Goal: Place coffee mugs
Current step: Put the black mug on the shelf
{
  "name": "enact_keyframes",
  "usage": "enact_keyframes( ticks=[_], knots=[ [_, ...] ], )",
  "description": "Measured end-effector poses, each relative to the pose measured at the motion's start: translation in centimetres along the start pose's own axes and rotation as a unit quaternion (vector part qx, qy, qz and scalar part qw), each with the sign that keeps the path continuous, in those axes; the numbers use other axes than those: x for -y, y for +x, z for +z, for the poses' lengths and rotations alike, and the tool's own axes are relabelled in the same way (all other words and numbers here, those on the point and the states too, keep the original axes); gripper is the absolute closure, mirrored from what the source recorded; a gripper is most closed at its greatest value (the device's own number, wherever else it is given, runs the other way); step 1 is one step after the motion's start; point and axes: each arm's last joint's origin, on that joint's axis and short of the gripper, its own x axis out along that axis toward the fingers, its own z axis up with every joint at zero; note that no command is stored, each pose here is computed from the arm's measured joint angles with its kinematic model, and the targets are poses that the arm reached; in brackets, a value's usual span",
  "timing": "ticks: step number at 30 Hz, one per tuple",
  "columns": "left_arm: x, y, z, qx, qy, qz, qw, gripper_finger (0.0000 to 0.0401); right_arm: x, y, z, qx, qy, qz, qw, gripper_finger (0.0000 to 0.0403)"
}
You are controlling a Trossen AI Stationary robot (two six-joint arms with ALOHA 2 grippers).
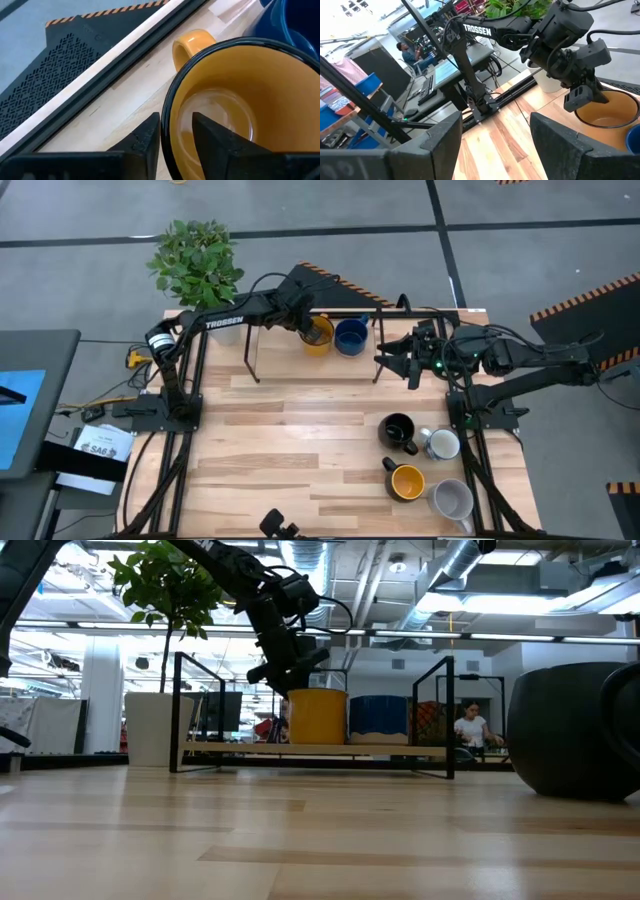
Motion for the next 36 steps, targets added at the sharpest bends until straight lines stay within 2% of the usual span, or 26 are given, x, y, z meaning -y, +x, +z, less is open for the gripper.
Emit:
enact_keyframes(
  ticks=[4,13,15,18,22,26,30,32,36],
  knots=[
    [-0.1,-0.1,0.3,0.003,-0.003,0.001,1.000,0.0281,0.0,0.0,0.0,0.000,0.000,0.000,1.000,0.0143],
    [-0.4,-2.9,3.7,0.032,-0.009,-0.011,0.999,0.0230,0.0,0.0,0.0,0.000,0.000,0.000,1.000,0.0143],
    [-0.3,-3.9,4.6,0.034,-0.015,-0.040,0.999,0.0226,0.0,0.0,0.0,0.000,0.000,0.000,1.000,0.0143],
    [-0.2,-6.1,5.9,0.049,-0.023,-0.118,0.991,0.0225,0.0,0.0,0.0,0.000,0.004,0.000,1.000,0.0143],
    [0.2,-10.5,6.2,0.082,-0.030,-0.202,0.975,0.0228,0.0,0.0,0.0,0.000,0.004,0.000,1.000,0.0143],
    [1.0,-15.8,4.3,0.124,-0.009,-0.238,0.963,0.0236,0.0,0.0,0.0,0.000,0.004,0.000,1.000,0.0143],
    [1.5,-20.7,0.3,0.216,-0.008,-0.272,0.938,0.0245,0.0,0.0,0.0,0.000,0.004,0.000,1.000,0.0143],
    [1.6,-22.2,-2.4,0.263,-0.005,-0.302,0.916,0.0248,0.0,0.0,0.0,0.000,0.004,0.000,1.000,0.0143],
    [1.6,-24.5,-8.0,0.362,0.018,-0.376,0.853,0.0249,0.0,0.0,0.0,0.000,0.001,0.000,1.000,0.0143]
  ],
)
